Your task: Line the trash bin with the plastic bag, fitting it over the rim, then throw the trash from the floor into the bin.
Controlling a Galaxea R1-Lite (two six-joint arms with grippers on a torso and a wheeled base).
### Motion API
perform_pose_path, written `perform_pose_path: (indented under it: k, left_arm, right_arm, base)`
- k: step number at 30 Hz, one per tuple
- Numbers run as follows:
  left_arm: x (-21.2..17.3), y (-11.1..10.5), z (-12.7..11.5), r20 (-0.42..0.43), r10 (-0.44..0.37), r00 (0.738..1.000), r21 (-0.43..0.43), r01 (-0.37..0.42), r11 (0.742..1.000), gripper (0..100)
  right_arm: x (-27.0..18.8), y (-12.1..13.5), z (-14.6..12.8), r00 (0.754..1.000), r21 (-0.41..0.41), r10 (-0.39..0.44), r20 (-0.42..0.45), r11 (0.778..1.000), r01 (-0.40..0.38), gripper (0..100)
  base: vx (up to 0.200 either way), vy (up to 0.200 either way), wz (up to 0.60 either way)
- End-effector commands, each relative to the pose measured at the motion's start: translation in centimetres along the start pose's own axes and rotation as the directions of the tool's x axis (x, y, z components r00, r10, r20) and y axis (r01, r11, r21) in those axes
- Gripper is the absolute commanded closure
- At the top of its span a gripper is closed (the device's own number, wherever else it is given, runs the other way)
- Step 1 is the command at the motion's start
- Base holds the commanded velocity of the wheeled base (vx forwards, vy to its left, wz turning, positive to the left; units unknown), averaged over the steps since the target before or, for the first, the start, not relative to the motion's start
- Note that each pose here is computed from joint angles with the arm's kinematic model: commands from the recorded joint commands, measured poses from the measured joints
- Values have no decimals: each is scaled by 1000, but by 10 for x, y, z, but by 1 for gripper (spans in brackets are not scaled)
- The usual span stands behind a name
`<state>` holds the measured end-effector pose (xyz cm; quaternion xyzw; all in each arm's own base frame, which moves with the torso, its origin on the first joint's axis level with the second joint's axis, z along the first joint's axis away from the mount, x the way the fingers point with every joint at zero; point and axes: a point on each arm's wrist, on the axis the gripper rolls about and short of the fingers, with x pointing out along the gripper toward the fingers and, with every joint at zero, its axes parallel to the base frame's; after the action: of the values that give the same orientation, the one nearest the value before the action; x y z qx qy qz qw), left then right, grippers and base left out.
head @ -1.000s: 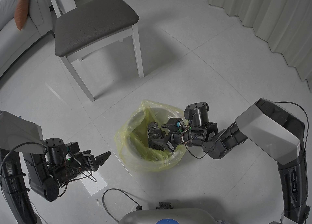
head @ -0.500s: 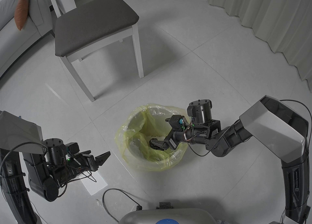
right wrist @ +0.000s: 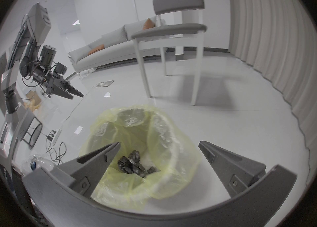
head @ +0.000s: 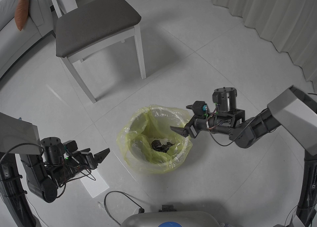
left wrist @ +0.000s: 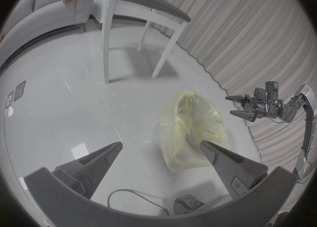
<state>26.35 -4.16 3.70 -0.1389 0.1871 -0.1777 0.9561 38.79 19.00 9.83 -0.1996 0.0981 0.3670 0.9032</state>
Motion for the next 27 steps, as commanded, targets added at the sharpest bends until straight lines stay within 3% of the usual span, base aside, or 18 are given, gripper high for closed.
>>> perform_pose_path:
  k: [1, 2, 3, 5, 6, 8, 11, 14, 19, 23, 26, 27]
  left_arm:
    - [-23, -7, 40, 185, -17, 983, 46, 8, 999, 0]
    - [-42, -10, 65, 295, -29, 955, 85, 4, 996, 0]
    - [-43, -10, 66, 301, -29, 953, 86, 3, 996, 0]
    - [-66, -12, 89, 411, -23, 912, 159, -47, 986, 0]
    - [-67, -11, 90, 414, -21, 910, 162, -51, 986, 0]
    - [-88, -10, 98, 450, 16, 893, 224, -130, 966, 0]
    - [-122, -19, 101, 451, 15, 893, 261, -148, 954, 0]
    - [-152, -33, 98, 442, 1, 897, 270, -134, 953, 0]
    - [-213, -64, 79, 402, 2, 916, 261, -116, 958, 0]
    - [-264, -87, 55, 395, -7, 919, 252, -101, 962, 0]
    - [-279, -93, 43, 380, -20, 925, 250, -81, 965, 0]
    - [-294, -97, 26, 373, -44, 927, 250, -55, 967, 0]
  right_arm:
    - [-53, -21, 27, 991, 13, -127, 50, 992, 126, 0]
    - [-84, -24, 37, 982, 46, -173, 80, 984, 170, 0]
    - [-86, -24, 38, 981, 47, -178, 83, 984, 174, 0]
    - [-134, -23, 53, 963, 86, -233, 135, 971, 223, 0]
    - [-136, -22, 54, 963, 87, -235, 136, 971, 224, 0]
    - [-185, -18, 67, 931, 111, -326, 164, 944, 311, 0]
    - [-242, -12, 70, 863, 146, -474, 177, 880, 453, 0]
    - [-284, 3, 66, 826, 191, -522, 213, 851, 489, 0]
    - [-358, 53, 45, 789, 228, -558, 259, 829, 511, 0]
    - [-404, 92, 18, 748, 253, -614, 253, 788, 562, 0]
    - [-417, 110, 5, 740, 271, -617, 268, 786, 556, 0]
    - [-429, 131, -8, 741, 283, -613, 275, 788, 547, 0]
  base:
    - [0, 0, 0]
    - [0, 0, 0]
    - [0, 0, 0]
    - [0, 0, 0]
    - [0, 0, 0]
    - [0, 0, 0]
    - [0, 0, 0]
    - [0, 0, 0]
    - [0, 0, 0]
    - [0, 0, 0]
    - [0, 0, 0]
    - [0, 0, 0]
